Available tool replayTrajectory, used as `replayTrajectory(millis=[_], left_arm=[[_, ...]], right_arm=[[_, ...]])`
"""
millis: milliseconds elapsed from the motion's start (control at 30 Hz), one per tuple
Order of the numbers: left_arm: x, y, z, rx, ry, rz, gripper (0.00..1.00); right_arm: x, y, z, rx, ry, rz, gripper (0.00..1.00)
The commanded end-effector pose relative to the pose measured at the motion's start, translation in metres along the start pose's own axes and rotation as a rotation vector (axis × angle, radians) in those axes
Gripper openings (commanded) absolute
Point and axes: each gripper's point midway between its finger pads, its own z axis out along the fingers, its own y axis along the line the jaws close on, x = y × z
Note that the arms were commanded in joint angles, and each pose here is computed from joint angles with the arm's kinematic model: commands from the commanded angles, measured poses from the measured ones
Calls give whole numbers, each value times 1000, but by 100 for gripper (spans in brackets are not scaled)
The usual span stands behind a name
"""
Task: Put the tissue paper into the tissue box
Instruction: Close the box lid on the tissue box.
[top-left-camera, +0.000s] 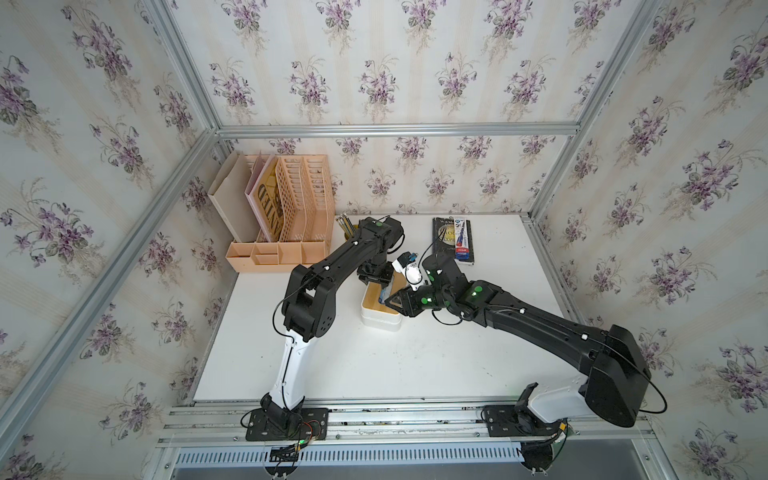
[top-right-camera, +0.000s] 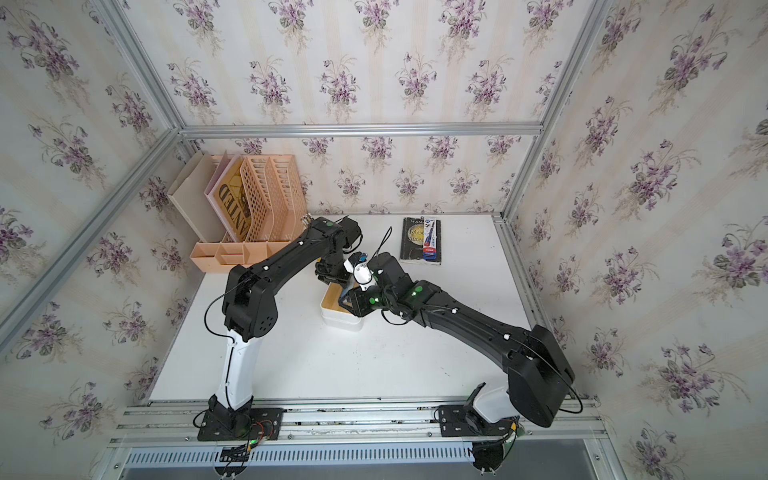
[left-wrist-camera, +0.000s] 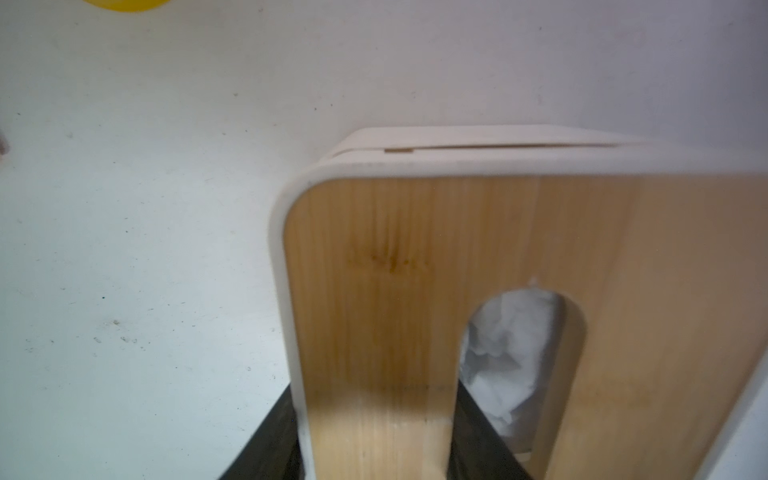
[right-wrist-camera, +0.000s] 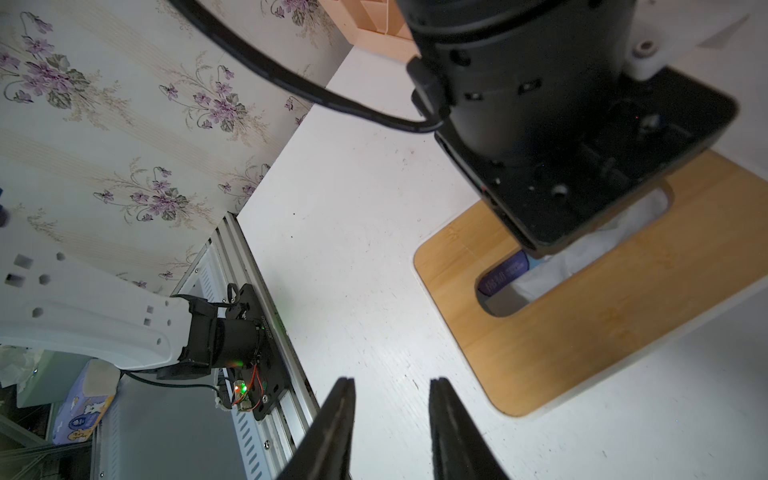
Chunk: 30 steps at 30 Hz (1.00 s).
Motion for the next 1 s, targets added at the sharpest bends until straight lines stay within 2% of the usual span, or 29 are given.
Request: replayTrajectory(millis=[0,533,667,800,967], left_arm=[[-10,1,-9,8,-61,-4,28],[-12,1,-8,12,-80,-4,28],[-13,2,-6,5,-87,-6,44],[-22,7,-29,4,-210,-19,70],[-31,11,-61,30,-345,-35,87]], right_arm=[[-4,1,1,0,-13,-2,35],[0,-7,1,45,4,-13,33],[1,-9,1,57,8,-16,33],[3,-16,-3,101,18,-28,34],[0,-27,-13,193,33,-54,46]])
